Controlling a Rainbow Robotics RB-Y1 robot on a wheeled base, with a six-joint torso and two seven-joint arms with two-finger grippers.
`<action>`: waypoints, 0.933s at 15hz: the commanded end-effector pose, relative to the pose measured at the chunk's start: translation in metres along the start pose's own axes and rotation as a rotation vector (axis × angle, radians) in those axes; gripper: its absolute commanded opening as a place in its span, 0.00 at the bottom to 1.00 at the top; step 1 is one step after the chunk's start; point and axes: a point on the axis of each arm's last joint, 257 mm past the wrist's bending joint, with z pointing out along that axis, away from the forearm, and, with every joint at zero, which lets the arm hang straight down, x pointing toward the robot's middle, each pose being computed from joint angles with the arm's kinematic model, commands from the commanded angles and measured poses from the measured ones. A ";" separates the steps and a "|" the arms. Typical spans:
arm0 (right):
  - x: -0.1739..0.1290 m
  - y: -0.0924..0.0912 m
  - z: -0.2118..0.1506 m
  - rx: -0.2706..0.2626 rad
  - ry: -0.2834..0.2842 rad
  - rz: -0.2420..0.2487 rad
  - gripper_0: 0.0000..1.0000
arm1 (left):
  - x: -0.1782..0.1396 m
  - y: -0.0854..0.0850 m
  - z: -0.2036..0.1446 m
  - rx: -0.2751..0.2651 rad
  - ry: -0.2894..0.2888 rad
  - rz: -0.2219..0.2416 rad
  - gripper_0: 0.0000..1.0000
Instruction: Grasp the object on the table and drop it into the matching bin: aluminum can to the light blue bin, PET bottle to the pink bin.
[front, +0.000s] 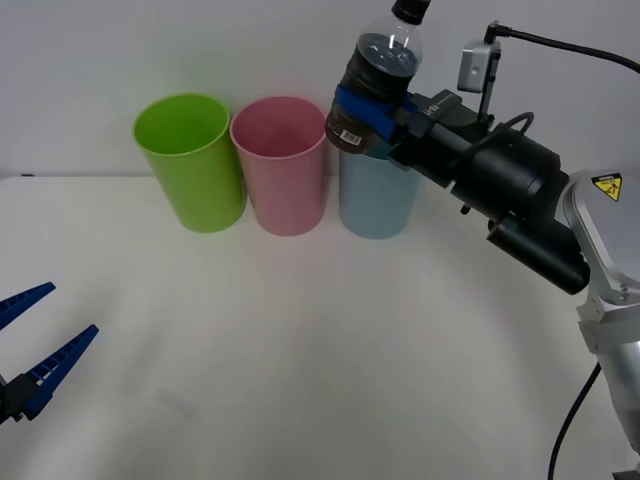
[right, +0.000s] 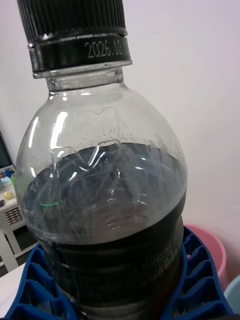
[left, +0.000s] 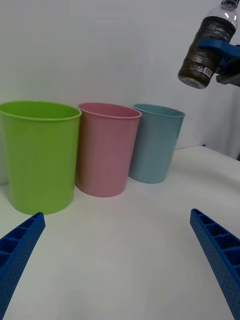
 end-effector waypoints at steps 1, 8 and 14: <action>0.011 -0.016 0.029 0.040 0.016 -0.001 0.00 | 0.000 0.000 0.000 0.000 0.000 0.000 1.00; 0.019 -0.047 0.096 0.150 0.010 0.028 0.00 | 0.000 0.000 0.000 0.000 0.000 0.000 1.00; 0.039 -0.061 0.133 0.249 0.028 0.038 0.00 | 0.000 0.000 0.000 0.000 0.000 0.000 1.00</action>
